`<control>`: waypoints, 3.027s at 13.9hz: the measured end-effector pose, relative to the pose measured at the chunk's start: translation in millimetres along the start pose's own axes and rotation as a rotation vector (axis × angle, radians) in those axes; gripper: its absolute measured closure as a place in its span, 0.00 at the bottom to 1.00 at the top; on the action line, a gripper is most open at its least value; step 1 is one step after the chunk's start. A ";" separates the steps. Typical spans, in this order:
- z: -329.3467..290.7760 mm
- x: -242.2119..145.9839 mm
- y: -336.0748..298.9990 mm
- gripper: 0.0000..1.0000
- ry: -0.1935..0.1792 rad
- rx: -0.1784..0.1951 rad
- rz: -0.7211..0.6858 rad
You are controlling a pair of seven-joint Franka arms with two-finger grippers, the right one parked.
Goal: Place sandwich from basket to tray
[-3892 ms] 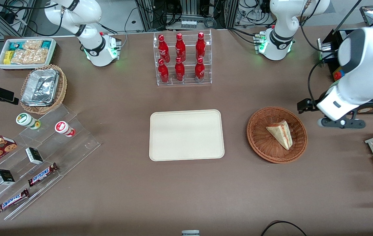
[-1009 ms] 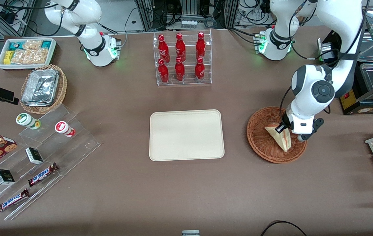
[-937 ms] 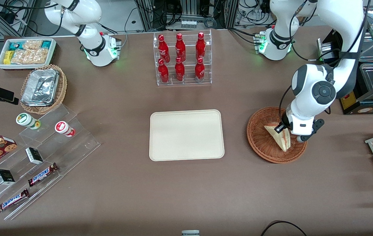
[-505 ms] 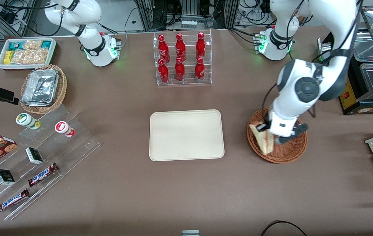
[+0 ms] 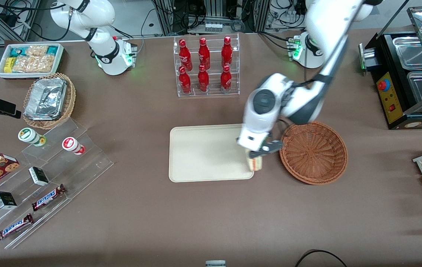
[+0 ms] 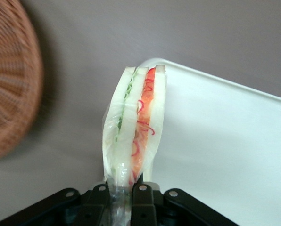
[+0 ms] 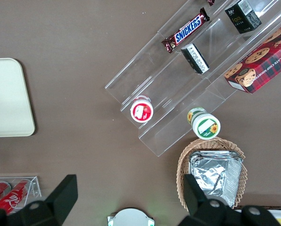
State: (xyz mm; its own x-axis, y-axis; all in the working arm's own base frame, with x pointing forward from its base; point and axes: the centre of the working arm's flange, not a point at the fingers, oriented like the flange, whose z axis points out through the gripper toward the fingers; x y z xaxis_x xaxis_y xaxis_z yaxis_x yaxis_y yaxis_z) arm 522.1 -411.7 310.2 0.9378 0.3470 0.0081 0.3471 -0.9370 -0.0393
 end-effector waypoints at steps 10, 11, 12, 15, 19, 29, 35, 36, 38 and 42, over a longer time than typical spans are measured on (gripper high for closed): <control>28.5 -68.9 100.7 0.85 -0.001 -0.048 0.031; 32.7 -70.5 102.7 0.85 -0.005 -0.045 0.030; 37.0 -70.6 103.8 0.85 -0.008 -0.042 0.025; 47.3 -68.9 108.3 0.85 -0.020 -0.027 0.011; 55.4 -70.3 115.1 0.86 -0.025 -0.023 0.006; 0.2 -57.2 115.6 0.01 0.009 -0.039 -0.010; -79.5 -14.6 76.5 0.00 0.045 -0.017 0.096; -86.6 2.1 63.7 0.00 0.034 -0.010 0.122; -100.3 39.8 31.5 0.00 -0.005 0.002 0.193; -131.1 117.0 -61.0 0.00 -0.099 0.042 0.312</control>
State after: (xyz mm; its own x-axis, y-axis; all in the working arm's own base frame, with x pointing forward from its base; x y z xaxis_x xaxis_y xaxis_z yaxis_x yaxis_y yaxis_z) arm 611.4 -319.1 444.6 0.9930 0.0480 -0.1079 0.0410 -0.9970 -0.0657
